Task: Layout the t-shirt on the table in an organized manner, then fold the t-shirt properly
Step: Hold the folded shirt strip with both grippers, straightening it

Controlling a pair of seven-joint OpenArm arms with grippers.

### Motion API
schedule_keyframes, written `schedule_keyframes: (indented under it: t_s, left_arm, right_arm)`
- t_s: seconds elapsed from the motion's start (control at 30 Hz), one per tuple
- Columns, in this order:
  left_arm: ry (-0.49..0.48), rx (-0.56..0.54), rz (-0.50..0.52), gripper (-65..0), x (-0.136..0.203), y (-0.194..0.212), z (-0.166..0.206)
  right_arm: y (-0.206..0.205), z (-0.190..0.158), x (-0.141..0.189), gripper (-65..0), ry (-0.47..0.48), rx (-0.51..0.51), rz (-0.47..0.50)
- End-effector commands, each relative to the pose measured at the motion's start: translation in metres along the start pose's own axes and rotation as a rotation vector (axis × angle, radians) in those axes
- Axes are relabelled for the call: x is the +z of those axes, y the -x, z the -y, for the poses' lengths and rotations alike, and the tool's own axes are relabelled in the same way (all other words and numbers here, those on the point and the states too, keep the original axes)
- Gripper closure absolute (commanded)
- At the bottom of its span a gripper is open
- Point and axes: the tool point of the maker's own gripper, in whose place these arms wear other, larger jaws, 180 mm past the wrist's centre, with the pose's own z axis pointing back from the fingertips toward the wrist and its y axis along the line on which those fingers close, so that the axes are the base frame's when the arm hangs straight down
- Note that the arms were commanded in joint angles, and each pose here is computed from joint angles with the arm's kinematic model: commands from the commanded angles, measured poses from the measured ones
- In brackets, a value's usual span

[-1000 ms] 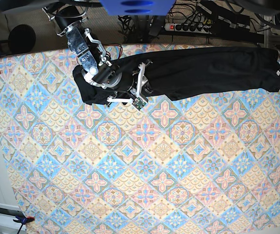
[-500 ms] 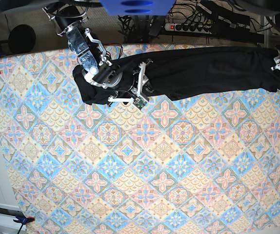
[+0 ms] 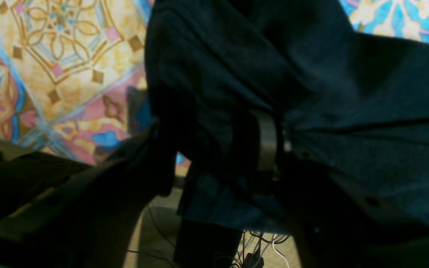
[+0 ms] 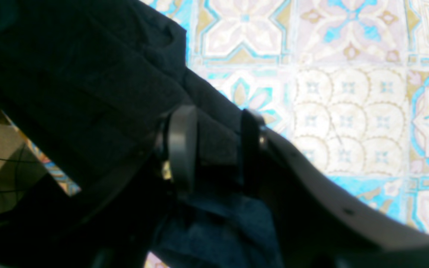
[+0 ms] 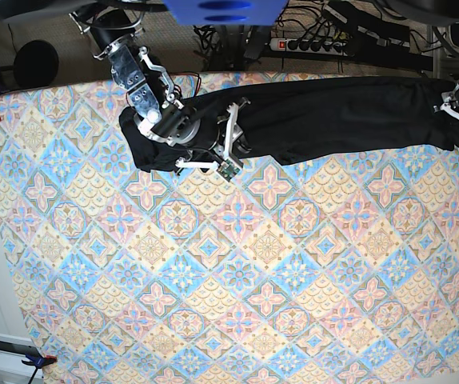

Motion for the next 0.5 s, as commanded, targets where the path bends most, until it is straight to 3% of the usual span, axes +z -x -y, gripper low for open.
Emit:
schedule_keyframes:
  t_s: [0.0,0.17,0.47]
  left_arm:
    - [-0.01,-0.038,0.033,-28.4,0.008,-0.016,-0.008]
    - [-0.001,-0.087,0.051,-28.4,0.02,-0.024,-0.019]
    - [-0.052,-0.025,0.05,-28.5,0.024,-0.018,-0.048]
  right_arm:
    - [-0.015,0.002,0.003,-19.9,0.003,0.008,0.048]
    - [-0.013,0.003,0.002,-19.9,0.003,0.006,0.042]
    - [-0.012,0.003,0.002,-19.9,0.003,0.006,0.041]
